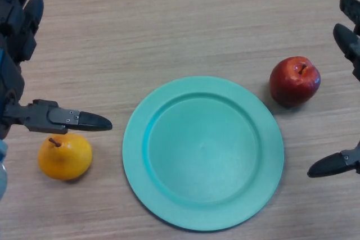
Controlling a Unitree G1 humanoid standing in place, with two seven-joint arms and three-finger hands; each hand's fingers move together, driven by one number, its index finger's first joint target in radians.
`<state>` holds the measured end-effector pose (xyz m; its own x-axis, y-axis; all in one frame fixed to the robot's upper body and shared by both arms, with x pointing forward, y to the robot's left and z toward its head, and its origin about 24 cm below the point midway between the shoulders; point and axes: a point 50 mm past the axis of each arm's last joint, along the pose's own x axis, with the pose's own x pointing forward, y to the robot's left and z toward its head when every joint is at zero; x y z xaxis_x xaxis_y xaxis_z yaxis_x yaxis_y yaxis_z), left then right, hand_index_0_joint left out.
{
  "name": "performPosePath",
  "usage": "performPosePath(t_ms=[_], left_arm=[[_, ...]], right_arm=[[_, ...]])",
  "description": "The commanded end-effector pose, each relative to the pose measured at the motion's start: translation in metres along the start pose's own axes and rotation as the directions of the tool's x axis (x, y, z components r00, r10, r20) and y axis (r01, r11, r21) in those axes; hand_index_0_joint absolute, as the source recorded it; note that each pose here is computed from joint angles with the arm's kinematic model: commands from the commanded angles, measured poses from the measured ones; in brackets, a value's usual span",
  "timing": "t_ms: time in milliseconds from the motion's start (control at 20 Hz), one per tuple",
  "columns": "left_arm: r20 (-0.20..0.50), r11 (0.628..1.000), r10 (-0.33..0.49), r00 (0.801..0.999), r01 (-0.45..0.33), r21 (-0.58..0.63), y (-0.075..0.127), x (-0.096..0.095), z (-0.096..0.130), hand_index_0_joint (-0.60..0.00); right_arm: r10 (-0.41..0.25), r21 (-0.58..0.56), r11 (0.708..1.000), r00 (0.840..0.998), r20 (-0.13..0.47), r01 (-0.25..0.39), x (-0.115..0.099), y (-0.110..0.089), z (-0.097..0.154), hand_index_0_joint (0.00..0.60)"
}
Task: Pick up the yellow pear and place it on the plate
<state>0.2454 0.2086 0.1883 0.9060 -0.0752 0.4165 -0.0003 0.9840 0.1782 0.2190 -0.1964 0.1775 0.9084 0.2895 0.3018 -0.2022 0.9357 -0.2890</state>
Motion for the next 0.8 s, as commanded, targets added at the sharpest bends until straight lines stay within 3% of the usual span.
performPosePath(t_ms=[50,400,600,700,800], left_arm=[[0.193,0.997,0.066,0.979,-0.073,0.03,0.018,-0.003,0.037,0.0],[0.194,0.998,0.062,0.979,-0.066,0.014,0.02,-0.011,0.038,0.0],[0.154,0.993,0.008,0.988,-0.027,0.119,0.032,-0.026,0.038,0.0],[0.121,0.992,0.011,0.993,-0.026,0.123,0.041,-0.033,0.031,0.0],[0.084,0.994,0.01,0.996,-0.019,0.105,0.05,-0.04,0.024,0.0]], right_arm=[[-0.052,-0.104,0.992,0.985,0.163,0.069,-0.006,-0.01,0.028,0.0],[-0.057,-0.097,0.993,0.988,0.145,0.072,-0.007,-0.01,0.026,0.0],[-0.07,-0.092,0.992,0.986,0.149,0.084,-0.001,-0.01,0.021,0.0],[-0.048,-0.059,0.997,0.992,0.117,0.056,-0.001,-0.008,0.018,0.0],[-0.045,-0.067,0.996,0.992,0.121,0.053,0.002,-0.007,0.014,0.0]])
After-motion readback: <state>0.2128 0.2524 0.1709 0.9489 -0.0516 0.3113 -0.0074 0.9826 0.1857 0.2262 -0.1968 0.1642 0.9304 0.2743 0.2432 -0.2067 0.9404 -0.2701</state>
